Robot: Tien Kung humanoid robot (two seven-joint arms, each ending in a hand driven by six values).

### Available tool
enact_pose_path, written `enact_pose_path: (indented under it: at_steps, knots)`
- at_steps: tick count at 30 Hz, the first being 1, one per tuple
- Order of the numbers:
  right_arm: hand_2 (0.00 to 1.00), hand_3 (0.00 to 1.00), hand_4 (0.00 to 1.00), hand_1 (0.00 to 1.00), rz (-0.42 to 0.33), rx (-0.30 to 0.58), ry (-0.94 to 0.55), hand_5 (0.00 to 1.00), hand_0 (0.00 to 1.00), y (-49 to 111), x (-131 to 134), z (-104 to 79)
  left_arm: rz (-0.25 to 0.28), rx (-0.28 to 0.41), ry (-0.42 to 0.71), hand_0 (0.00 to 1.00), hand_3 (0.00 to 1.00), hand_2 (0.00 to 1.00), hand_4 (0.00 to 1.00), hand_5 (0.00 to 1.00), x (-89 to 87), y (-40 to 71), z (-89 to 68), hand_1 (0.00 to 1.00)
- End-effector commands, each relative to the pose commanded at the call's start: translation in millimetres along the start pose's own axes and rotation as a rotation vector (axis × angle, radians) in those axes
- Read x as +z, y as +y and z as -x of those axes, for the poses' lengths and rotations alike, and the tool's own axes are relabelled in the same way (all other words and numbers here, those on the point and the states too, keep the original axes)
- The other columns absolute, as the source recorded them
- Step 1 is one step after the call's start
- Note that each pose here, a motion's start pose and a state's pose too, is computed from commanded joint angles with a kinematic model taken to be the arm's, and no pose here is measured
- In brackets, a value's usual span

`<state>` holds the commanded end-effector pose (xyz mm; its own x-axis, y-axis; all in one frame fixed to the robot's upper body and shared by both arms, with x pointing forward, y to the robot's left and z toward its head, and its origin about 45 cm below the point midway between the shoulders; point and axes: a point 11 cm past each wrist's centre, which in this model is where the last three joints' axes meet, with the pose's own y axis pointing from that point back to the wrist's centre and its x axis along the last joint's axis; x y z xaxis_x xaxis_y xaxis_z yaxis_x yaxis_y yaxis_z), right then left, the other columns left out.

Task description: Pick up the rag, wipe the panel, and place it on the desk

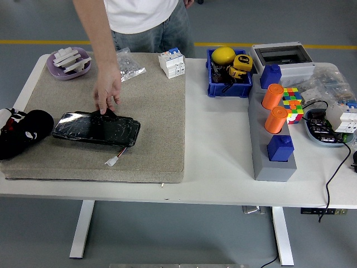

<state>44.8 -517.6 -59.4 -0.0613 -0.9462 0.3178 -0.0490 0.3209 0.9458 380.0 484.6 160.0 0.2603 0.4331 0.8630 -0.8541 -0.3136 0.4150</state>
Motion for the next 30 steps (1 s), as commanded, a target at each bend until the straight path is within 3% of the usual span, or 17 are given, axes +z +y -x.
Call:
enact_pose_path:
  at_steps: [1, 2, 7, 8, 13, 14, 25, 26, 30]
  knots:
    - [0.689, 0.73, 0.998, 0.648, -0.001, 0.001, 0.0, 0.629, 0.77, 0.0, -0.2, -0.2, -0.003, -0.002, -0.004, 0.605, 0.625, 0.784, 0.773, 0.119, -0.6, -0.2, 0.7, 0.762]
    - [0.689, 0.73, 0.998, 0.647, -0.001, 0.002, -0.002, 0.629, 0.77, 0.1, -0.2, -0.5, -0.006, -0.003, -0.009, 0.45, 0.583, 0.672, 0.563, 0.019, -1.0, -0.3, 1.3, 0.677]
    - [0.689, 0.73, 0.998, 0.647, -0.003, 0.002, -0.004, 0.629, 0.77, 0.0, -0.1, -0.4, -0.021, -0.004, -0.024, 0.45, 0.583, 0.672, 0.563, 0.019, -3.2, -1.4, 3.3, 0.677]
    - [0.689, 0.73, 0.998, 0.648, -0.004, 0.002, -0.006, 0.63, 0.77, 0.0, -0.4, -0.3, -0.022, -0.006, -0.024, 0.339, 0.556, 0.626, 0.097, 0.002, -3.4, -1.6, 3.7, 0.587]
    - [0.689, 0.73, 0.998, 0.648, -0.006, 0.001, -0.009, 0.63, 0.77, -0.1, -1.1, 0.5, -0.012, 0.01, -0.026, 0.339, 0.556, 0.626, 0.097, 0.002, 0.2, -2.0, 2.8, 0.587]
    - [0.689, 0.73, 0.998, 0.649, -0.007, 0.0, -0.011, 0.63, 0.77, -0.1, -1.2, 0.7, -0.009, 0.015, -0.026, 0.284, 0.5, 0.577, 0.002, 0.002, 0.7, -2.2, 2.7, 0.476]
    - [0.689, 0.73, 0.998, 0.649, -0.008, 0.0, -0.018, 0.63, 0.769, -0.2, -0.8, 0.8, -0.008, 0.036, -0.026, 0.271, 0.459, 0.547, 0.002, 0.002, 0.0, -0.5, 6.3, 0.413]
    - [0.689, 0.73, 0.998, 0.649, -0.008, 0.0, -0.018, 0.63, 0.77, -0.3, -0.8, 1.0, -0.006, 0.041, -0.025, 0.277, 0.421, 0.528, 0.002, 0.002, 0.7, 0.0, 5.5, 0.341]
    - [0.689, 0.73, 0.998, 0.649, -0.007, -0.002, -0.017, 0.63, 0.77, -0.4, -0.7, 1.9, 0.006, 0.085, -0.022, 0.277, 0.421, 0.528, 0.002, 0.002, 6.6, 4.7, -5.3, 0.341]
